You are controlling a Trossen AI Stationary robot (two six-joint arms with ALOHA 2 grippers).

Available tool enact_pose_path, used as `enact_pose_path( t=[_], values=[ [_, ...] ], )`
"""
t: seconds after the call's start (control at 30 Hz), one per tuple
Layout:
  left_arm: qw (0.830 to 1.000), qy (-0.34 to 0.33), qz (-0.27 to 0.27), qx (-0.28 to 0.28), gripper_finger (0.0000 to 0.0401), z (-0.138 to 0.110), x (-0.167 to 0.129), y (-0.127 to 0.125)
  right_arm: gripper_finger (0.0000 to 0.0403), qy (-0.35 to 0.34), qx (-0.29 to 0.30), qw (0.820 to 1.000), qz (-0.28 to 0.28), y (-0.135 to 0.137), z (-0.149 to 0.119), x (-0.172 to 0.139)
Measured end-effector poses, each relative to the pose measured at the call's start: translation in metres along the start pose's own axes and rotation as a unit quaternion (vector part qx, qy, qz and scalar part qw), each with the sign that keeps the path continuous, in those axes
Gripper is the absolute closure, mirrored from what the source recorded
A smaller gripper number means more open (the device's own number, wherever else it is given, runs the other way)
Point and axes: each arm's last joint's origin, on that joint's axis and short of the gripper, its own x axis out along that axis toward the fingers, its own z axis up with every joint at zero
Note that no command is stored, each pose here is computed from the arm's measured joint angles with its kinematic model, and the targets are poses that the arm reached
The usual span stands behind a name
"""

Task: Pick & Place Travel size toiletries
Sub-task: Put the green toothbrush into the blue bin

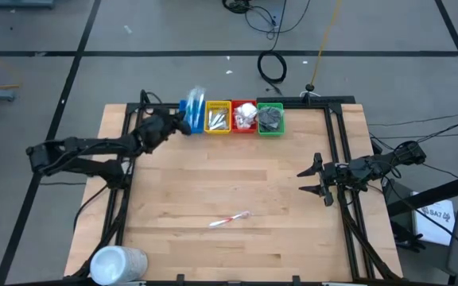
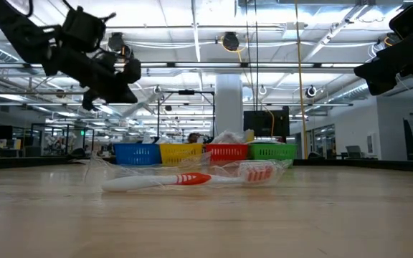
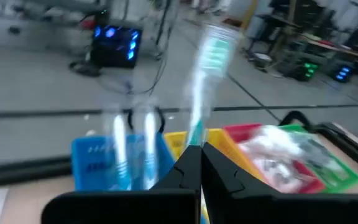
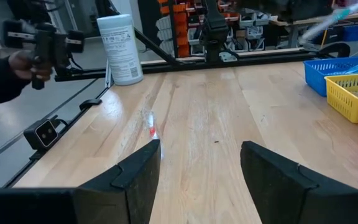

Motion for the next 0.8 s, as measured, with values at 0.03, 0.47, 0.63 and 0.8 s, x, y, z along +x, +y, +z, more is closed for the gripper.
enact_pose_path(
  t=[0.03, 0.47, 0.63, 0.8],
  values=[
    [1.0, 0.002, 0.007, -0.01, 0.0401, -0.001, 0.004, 0.004, 0.0193, 0.0, 0.0, 1.0, 0.0, 0.0, 0.0, 0.0],
    [0.997, 0.009, 0.044, -0.059, 0.0401, -0.028, 0.048, 0.03, 0.0193, 0.0, 0.0, 1.0, 0.0, 0.0, 0.0, 0.0],
    [0.996, 0.029, 0.076, -0.048, 0.0401, -0.04, 0.058, 0.042, 0.0193, 0.0, -0.002, 1.0, 0.0, 0.0, 0.0, 0.0],
    [0.995, 0.029, 0.089, -0.039, 0.0401, -0.042, 0.062, 0.05, 0.0193, 0.0, -0.002, 1.0, 0.0, 0.0, 0.0, 0.0]
  ],
)
